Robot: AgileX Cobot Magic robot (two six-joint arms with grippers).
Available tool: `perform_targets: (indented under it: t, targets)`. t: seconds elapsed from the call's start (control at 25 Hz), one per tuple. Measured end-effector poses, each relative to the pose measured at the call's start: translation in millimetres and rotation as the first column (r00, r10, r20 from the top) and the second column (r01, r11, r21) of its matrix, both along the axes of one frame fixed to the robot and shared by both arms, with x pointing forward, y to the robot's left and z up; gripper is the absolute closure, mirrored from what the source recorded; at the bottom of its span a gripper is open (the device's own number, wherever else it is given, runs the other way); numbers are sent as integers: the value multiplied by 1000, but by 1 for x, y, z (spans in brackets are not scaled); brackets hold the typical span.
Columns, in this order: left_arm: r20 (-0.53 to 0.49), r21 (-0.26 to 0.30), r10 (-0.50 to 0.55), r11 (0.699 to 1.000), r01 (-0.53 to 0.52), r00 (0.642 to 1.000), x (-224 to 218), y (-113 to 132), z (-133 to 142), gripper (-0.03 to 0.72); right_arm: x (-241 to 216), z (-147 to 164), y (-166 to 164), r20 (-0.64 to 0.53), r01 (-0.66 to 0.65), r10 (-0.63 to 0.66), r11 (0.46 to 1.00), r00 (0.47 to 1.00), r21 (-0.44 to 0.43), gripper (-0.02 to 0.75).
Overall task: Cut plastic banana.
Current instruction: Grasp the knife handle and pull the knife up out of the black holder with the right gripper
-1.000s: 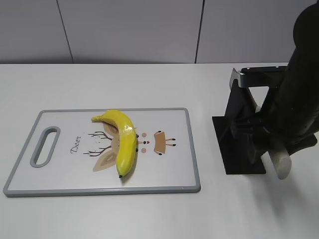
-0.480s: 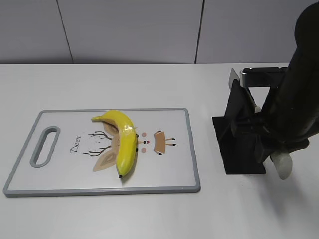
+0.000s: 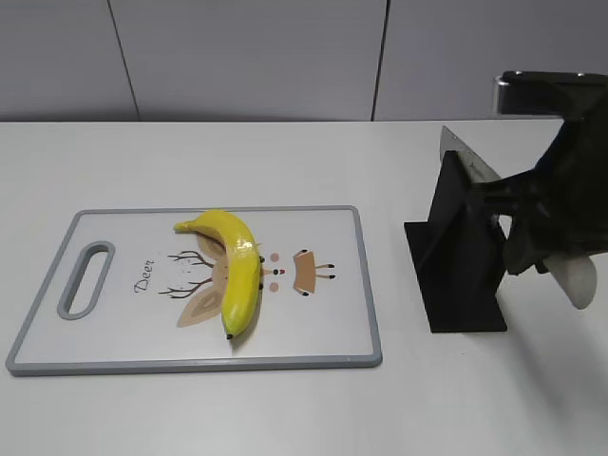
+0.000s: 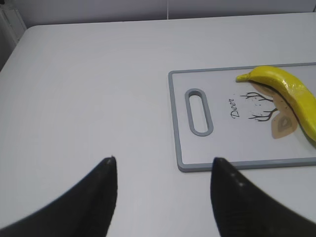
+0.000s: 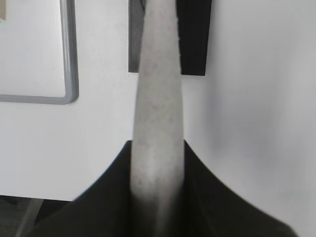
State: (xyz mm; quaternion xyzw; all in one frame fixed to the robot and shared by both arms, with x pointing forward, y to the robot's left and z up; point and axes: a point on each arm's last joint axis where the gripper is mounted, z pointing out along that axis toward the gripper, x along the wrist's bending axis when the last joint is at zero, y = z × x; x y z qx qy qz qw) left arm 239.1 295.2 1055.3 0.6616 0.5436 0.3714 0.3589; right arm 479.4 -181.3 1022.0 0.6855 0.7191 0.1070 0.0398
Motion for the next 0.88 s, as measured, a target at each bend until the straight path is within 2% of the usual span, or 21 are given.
perform_targets:
  t: [0.36, 0.6, 0.76, 0.88]
  targets:
    - [0, 0, 0, 1000, 0, 1000, 0, 0, 0, 116, -14, 40, -7, 124, -8, 2, 999, 992, 52, 571]
    - [0, 0, 0, 1000, 0, 1000, 0, 0, 0, 144, -9, 68, -8, 198, -50, 42, 998, 979, 35, 572]
    - [14, 1, 0, 1000, 0, 1000, 1, 0, 9, 152, -2, 87, -5, 301, -224, 222, 974, 927, -30, 572]
    - [1, 14, -34, 999, 34, 999, 13, -2, 18, 156, 3, 97, -3, 374, -396, 418, 908, 828, -138, 572]
